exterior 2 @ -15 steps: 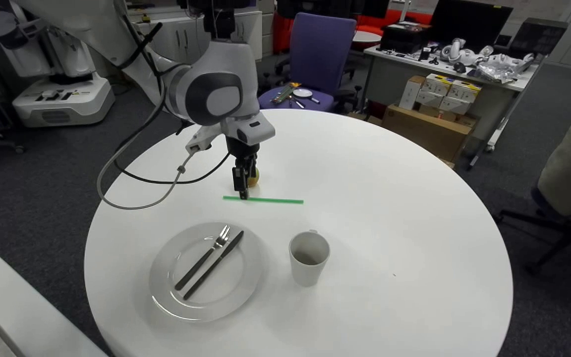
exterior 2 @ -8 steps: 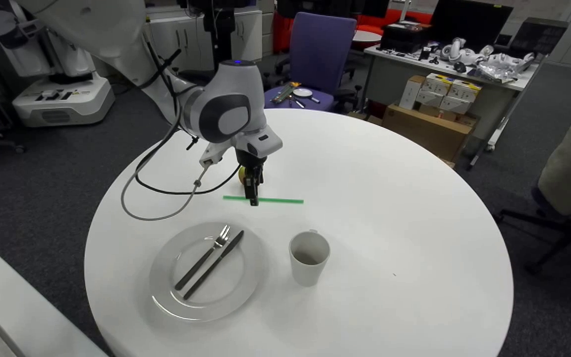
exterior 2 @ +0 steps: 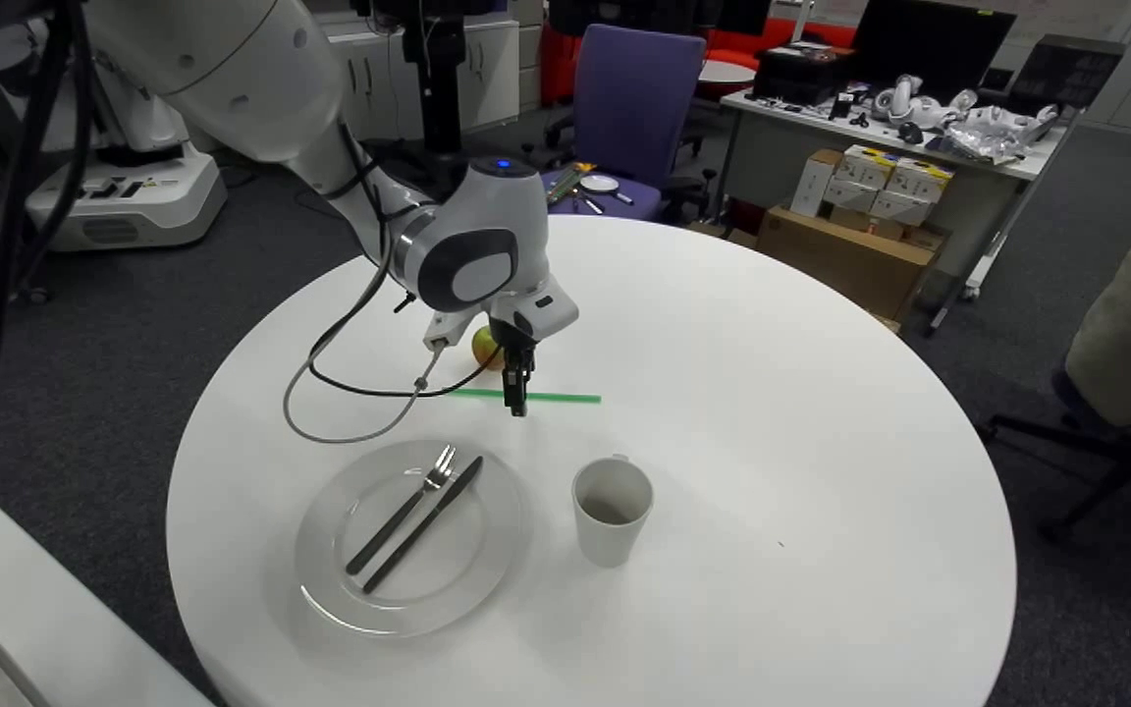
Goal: Pick up the green straw and put it into the white mug
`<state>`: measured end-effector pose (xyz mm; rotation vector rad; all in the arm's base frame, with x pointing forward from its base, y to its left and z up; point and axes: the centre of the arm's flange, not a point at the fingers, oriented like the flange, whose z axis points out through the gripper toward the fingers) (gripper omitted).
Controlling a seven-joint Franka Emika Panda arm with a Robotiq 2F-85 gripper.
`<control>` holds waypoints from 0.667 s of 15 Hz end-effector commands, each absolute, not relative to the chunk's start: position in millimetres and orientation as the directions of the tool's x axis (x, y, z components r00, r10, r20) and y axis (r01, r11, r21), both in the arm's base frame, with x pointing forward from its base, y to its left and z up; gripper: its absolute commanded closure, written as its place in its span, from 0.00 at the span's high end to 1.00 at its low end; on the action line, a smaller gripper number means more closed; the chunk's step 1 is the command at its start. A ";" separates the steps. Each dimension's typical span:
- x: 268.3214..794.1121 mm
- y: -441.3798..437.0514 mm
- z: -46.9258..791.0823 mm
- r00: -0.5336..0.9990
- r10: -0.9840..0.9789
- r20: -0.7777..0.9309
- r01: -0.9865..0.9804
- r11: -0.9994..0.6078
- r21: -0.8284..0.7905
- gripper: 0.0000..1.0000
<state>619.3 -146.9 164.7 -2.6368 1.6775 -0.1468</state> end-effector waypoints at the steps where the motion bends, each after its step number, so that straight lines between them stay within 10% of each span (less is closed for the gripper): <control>1: 633.8 -154.6 164.6 0.414 -0.908 0.067 -0.901 -0.419 -0.109 1.00; 10: 641.6 -155.9 156.6 0.407 -0.912 0.058 -0.905 -0.411 -0.111 1.00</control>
